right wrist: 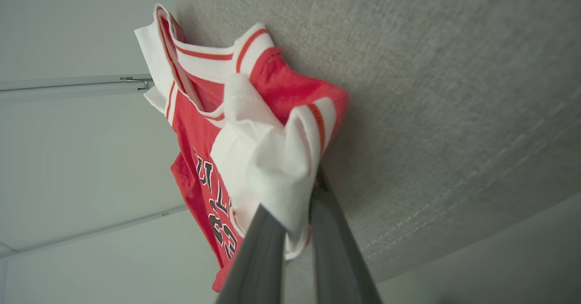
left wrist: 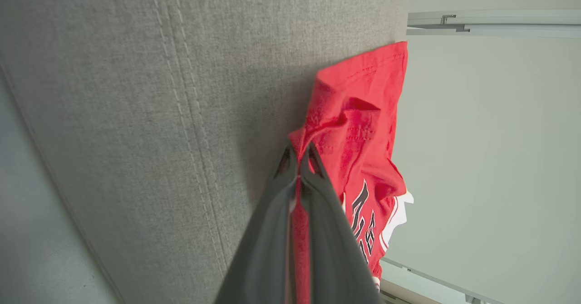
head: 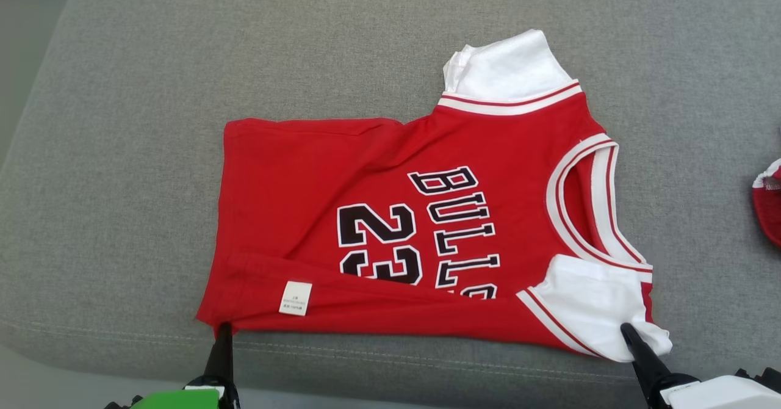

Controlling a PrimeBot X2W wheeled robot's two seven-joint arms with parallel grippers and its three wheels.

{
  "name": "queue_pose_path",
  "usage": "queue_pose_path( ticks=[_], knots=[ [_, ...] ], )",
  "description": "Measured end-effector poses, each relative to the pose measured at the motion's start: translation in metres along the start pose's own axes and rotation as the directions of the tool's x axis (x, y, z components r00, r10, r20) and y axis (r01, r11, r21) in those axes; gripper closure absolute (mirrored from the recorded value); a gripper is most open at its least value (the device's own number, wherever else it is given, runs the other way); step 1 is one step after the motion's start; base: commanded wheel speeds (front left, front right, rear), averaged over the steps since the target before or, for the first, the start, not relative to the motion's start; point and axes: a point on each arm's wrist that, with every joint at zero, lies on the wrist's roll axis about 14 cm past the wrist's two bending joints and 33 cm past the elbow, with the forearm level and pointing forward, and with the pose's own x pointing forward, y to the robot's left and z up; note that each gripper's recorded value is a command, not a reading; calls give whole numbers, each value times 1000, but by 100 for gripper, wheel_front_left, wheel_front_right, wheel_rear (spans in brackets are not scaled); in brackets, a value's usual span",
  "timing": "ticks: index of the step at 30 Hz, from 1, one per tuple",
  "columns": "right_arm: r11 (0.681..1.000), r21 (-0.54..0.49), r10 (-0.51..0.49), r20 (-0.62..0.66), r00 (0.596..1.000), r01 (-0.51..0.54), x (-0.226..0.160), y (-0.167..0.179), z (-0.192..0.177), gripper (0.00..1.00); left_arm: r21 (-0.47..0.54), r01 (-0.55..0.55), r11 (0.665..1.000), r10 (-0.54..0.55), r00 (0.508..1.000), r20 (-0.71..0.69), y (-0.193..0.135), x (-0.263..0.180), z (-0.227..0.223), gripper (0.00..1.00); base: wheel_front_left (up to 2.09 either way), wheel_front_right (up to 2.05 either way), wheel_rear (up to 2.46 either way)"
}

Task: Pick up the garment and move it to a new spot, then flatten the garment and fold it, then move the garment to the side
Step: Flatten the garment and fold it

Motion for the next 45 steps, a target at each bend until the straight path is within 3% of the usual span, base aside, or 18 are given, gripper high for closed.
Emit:
queue_pose_path(
  ticks=[7, 8, 10, 12, 13, 14, 15, 16, 24, 31, 34, 39, 43, 45],
  knots=[
    [1000, -15, -17, -23, 1000, 17, -5, -6, -5, 100, 9, -36, 999, 36, 999, 10, 14, -8, 3, 100, 0, 0, 0],
    [999, -27, -18, -22, 1000, 17, -6, -7, -4, 100, 16, -36, 999, 36, 999, 6, 14, -8, 2, 95, 0, 0, 0],
    [999, -40, -18, -24, 1000, 17, -6, -7, -3, 80, 26, -42, 999, 42, 999, -2, 15, -8, -1, 79, 0, 0, 0],
    [998, -60, -16, -31, 999, 14, -6, -6, -5, 56, 52, -48, 998, 48, 999, -5, 18, -9, -2, 54, 0, 0, 0],
    [997, -70, -14, -32, 999, 12, -5, -6, -5, 47, 63, -51, 997, 51, 999, -5, 19, -9, -2, 50, 0, 0, 0],
    [997, -75, -13, -35, 999, 10, -5, -5, -5, 16, 65, -55, 996, 55, 998, -4, 19, -9, -2, 23, 0, 0, 0],
    [997, -81, -12, -36, 999, 10, -5, -5, -5, 0, 67, -56, 996, 57, 998, -5, 20, -9, -2, 4, 0, 0, 0],
    [996, -85, -11, -38, 999, 8, -5, -5, -5, 0, 69, -58, 996, 59, 998, -5, 20, -9, -2, 0, 0, 0, 0],
    [987, -161, -20, -68, 997, 8, -10, -9, -1, 0, 83, -89, 993, 86, 996, 32, 25, -6, 12, 0, 0, 0, 0],
    [945, -327, 10, -5, 1000, -11, -7, 4, 41, 0, 227, -40, 973, 33, 999, 34, 7, 5, 26, 0, 0, 0, 0],
    [907, -414, 103, 29, 994, -81, 9, 38, 64, 0, 337, 77, 938, -79, 997, -9, -31, 25, 22, 0, 0, 0, 0],
    [800, -572, 234, 20, 972, -181, 41, 98, 88, 0, 484, 288, 827, -239, 957, -162, -101, 58, -4, 0, 0, 0, 0],
    [712, -670, 271, -12, 963, -209, 70, 131, 100, 0, 547, 378, 747, -263, 923, -280, -132, 81, -26, 0, 0, 0, 0],
    [675, -705, 288, -22, 957, -219, 85, 147, 105, 0, 569, 389, 725, -244, 917, -317, -136, 93, -33, 0, 0, 0, 0]
  ],
)
